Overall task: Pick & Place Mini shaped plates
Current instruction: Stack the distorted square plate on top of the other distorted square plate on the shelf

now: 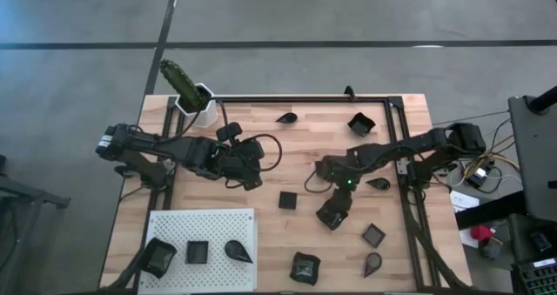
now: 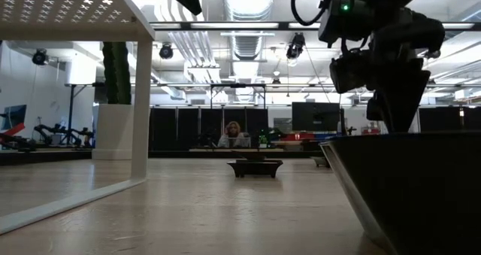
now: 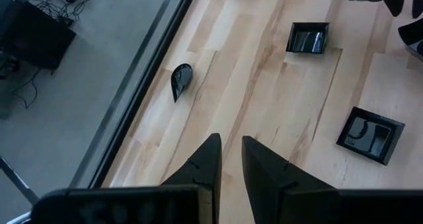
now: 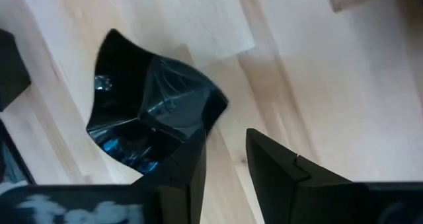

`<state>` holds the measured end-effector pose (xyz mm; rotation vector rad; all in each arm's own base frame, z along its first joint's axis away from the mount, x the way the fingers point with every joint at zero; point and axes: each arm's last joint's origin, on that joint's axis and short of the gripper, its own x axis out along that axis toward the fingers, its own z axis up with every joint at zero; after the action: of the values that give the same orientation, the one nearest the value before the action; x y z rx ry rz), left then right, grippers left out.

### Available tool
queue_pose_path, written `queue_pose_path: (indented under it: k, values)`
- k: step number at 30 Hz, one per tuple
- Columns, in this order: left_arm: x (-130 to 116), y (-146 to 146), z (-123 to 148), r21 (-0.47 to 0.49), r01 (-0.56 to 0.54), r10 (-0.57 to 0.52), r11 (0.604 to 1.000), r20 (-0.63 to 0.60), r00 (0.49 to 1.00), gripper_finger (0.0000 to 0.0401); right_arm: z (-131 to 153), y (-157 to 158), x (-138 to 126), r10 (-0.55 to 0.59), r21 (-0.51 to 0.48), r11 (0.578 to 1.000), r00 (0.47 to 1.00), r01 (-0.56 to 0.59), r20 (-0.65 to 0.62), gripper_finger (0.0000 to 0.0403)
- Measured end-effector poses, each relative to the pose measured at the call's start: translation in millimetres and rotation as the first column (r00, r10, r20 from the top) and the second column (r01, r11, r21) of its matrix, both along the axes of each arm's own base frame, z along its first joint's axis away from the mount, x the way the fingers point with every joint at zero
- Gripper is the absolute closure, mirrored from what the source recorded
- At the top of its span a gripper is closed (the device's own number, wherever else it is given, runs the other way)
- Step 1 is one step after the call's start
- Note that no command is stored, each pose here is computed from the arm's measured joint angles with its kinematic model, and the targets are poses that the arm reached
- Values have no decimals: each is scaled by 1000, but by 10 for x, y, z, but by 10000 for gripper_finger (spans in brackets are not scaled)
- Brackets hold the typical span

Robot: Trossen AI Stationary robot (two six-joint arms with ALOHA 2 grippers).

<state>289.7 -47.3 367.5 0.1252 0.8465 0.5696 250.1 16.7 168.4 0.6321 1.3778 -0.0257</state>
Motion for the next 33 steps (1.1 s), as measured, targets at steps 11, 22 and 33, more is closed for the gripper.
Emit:
queue_pose_path:
  k: [11, 22, 33]
  values:
    - [0, 1, 0, 3, 0, 0, 1000, 0, 1000, 346, -26, 81, 26, 15, -53, 998, 999, -12, 52, 307]
    - [0, -3, -1, -5, 5, -5, 1000, -2, 1000, 346, -83, 74, 12, 8, -71, 998, 998, -3, 67, 302]
    - [1, -2, -2, -5, 4, -4, 1000, -3, 1000, 346, -194, 125, 30, 28, -73, 997, 998, -24, 50, 310]
